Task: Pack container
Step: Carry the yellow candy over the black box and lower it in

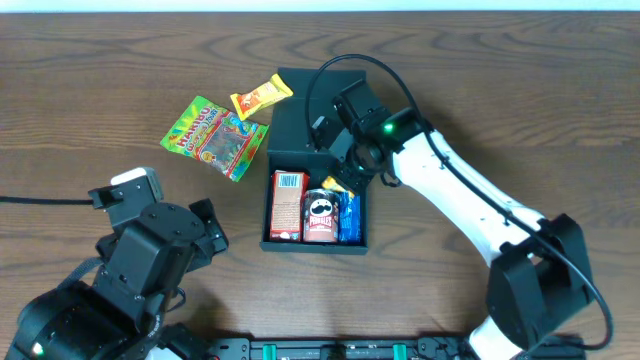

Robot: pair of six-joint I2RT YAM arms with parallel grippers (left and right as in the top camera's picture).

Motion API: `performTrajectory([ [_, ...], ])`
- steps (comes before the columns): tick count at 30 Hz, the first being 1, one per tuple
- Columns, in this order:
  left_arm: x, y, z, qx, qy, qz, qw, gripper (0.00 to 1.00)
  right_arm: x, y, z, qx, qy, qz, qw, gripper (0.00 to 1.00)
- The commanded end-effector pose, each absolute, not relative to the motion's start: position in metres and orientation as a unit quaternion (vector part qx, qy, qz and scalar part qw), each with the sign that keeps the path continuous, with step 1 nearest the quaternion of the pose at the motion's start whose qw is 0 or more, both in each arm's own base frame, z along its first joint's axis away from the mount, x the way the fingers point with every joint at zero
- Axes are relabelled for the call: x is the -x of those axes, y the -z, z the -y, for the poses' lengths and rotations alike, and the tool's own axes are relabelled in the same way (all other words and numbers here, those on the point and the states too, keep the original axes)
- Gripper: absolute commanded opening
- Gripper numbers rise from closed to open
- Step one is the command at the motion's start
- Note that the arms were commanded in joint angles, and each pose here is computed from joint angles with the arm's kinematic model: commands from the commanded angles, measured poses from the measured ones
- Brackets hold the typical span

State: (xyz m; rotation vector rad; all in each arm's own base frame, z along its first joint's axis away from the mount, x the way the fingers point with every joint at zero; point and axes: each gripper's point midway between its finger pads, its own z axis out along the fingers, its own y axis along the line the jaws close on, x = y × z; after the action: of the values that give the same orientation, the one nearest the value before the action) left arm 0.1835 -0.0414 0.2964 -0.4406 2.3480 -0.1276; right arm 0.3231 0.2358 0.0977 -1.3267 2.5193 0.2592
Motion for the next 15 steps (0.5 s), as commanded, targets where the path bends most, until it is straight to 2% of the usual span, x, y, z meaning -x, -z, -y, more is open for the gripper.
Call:
performTrajectory([
  [1,-0.184,-0.303,0.039,0.173,0.050,-0.909,0.375,0.95,-0.330,-0.099,-0.243,0.500,-0.103,-0.846,0.154,0.36],
  [9,-0.184,-0.303,0.039,0.173,0.050,-0.909,0.375,0.95,-0.338,-0.089,-0.249,0.512,-0.106,-0.837,0.161,0.38],
  [13,-0.184,-0.303,0.039,0.173,0.050,-0.909,0.375,0.95,-0.339,-0.086,-0.239,0.509,-0.080,-0.843,0.151,0.47],
  [15,-0.184,-0.303,0.039,0.173,0.050,-0.909,0.375,0.95,-0.343,-0.086,-0.234,0.507,-0.063,-0.846,0.153,0.47],
])
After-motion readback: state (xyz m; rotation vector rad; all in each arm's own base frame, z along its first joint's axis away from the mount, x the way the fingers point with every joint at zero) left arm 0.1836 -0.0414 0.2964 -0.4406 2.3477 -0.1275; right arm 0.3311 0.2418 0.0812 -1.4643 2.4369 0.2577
